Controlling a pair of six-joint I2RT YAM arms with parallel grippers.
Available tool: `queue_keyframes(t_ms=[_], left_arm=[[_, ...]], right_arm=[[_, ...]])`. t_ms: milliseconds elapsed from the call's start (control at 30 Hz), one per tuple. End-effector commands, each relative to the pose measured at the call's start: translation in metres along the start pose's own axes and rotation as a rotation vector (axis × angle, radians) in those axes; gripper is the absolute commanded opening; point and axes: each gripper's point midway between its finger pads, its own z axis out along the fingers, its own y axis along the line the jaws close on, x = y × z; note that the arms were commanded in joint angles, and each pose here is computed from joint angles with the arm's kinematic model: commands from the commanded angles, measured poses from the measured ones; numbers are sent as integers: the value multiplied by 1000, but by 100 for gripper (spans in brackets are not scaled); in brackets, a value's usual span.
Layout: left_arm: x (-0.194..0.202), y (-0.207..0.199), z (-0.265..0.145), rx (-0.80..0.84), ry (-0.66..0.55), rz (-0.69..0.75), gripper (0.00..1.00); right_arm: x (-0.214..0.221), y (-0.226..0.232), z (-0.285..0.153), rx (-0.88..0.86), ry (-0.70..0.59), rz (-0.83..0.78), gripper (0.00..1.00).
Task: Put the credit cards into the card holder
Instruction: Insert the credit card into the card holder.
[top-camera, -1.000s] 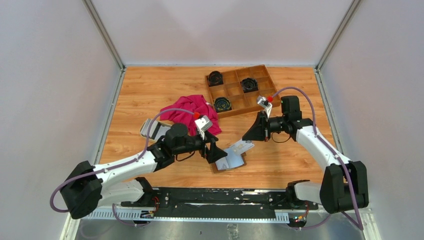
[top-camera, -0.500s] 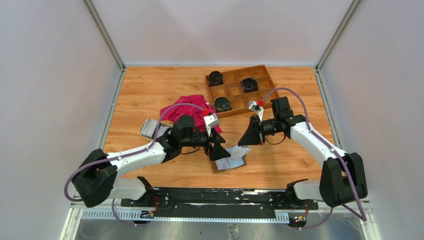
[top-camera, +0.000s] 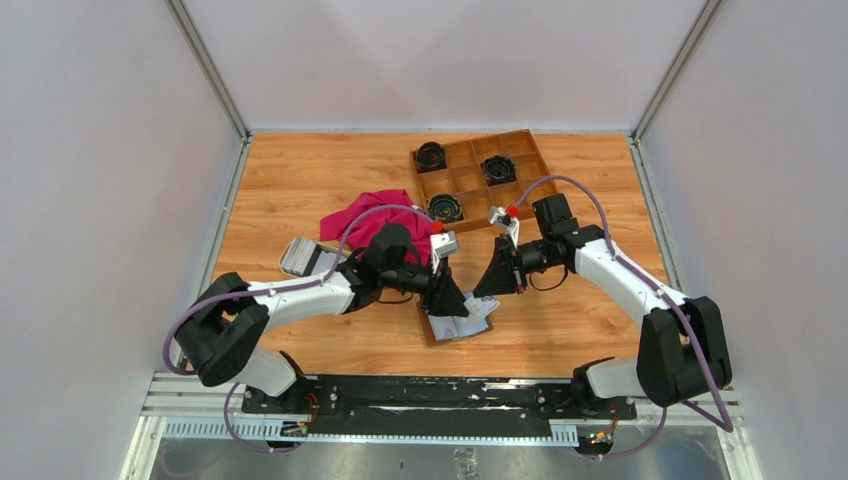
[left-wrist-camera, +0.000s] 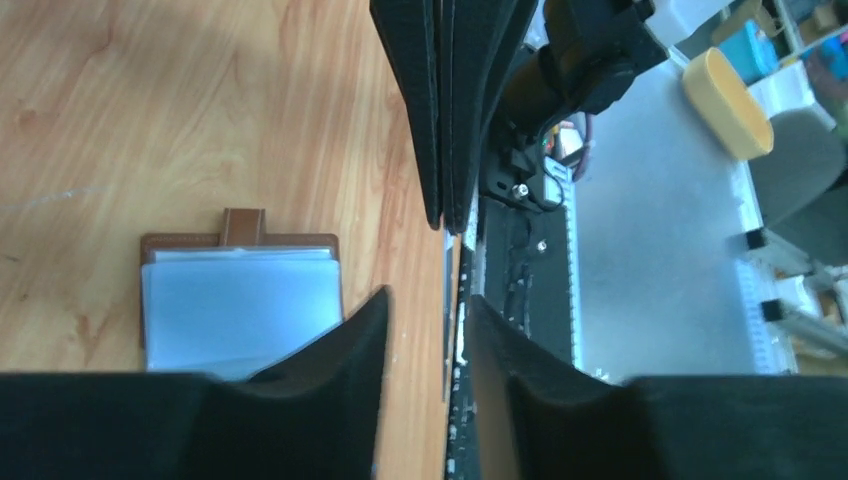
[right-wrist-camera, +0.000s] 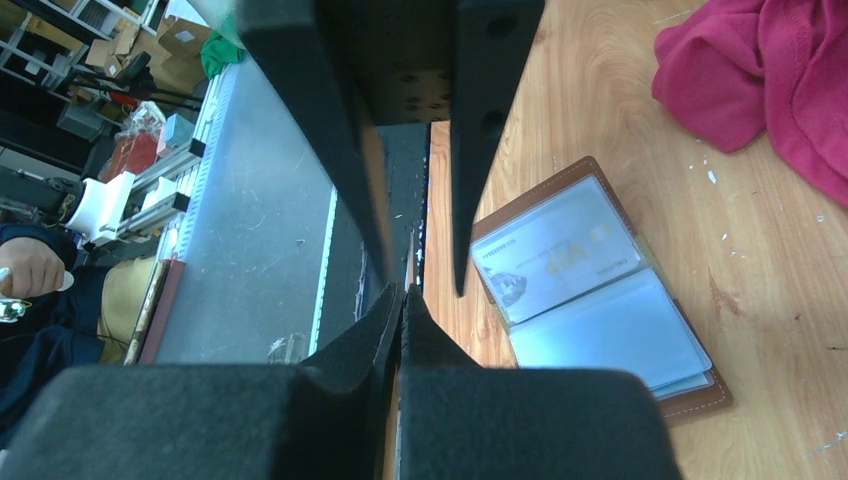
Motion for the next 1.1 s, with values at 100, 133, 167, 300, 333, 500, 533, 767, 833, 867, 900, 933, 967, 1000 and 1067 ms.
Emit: queue_keyframes(t_ms=[100,133,167,300,333,500,533,767,833,867,900,933,967,1000,1067], left_arm=[[-4,-7,13,65,23,-52,0],[-5,-6,12,56,19,-58,0],[-6,-6,10,41,9,-57,0],[-5,-2,-2,-59,-41,-108,0],[-6,-2,-5,-81,-60,-124,0],[-25,-12,-26,-124,-269,-201,0],[-31,-15,-30,-116,-318,-216,0],[-54,-30,-39,-30,-542,-286,0],[-56,-31,-37,-14,-560,-293,0],[-57,-31,-36,-9,-563,-295,0],[-56,-30,-35,-11,-564,-301,0],[-57,-29,-33,-11,-565,-301,0],[-57,-28,-33,-14,-565,-300,0],[-57,-28,-32,-17,-566,-295,0],[-57,-26,-31,-26,-560,-292,0]], right_arm=[[-2,1,2,2,28,-27,2],[-2,0,2,7,31,-27,15],[-3,-1,1,19,37,-27,30],[-8,-5,-8,92,68,-56,65],[-10,-3,-10,98,58,-63,67],[-15,0,-17,91,10,-54,70],[-16,-1,-17,90,6,-45,70],[-24,5,-12,2,-57,75,70],[-29,10,-11,-41,-80,101,68],[-31,12,-10,-52,-86,114,68],[-31,10,-10,-53,-90,129,66],[-31,8,-10,-49,-92,144,64],[-32,6,-9,-49,-94,155,62],[-32,6,-9,-54,-96,166,60],[-35,7,-9,-64,-100,172,57]])
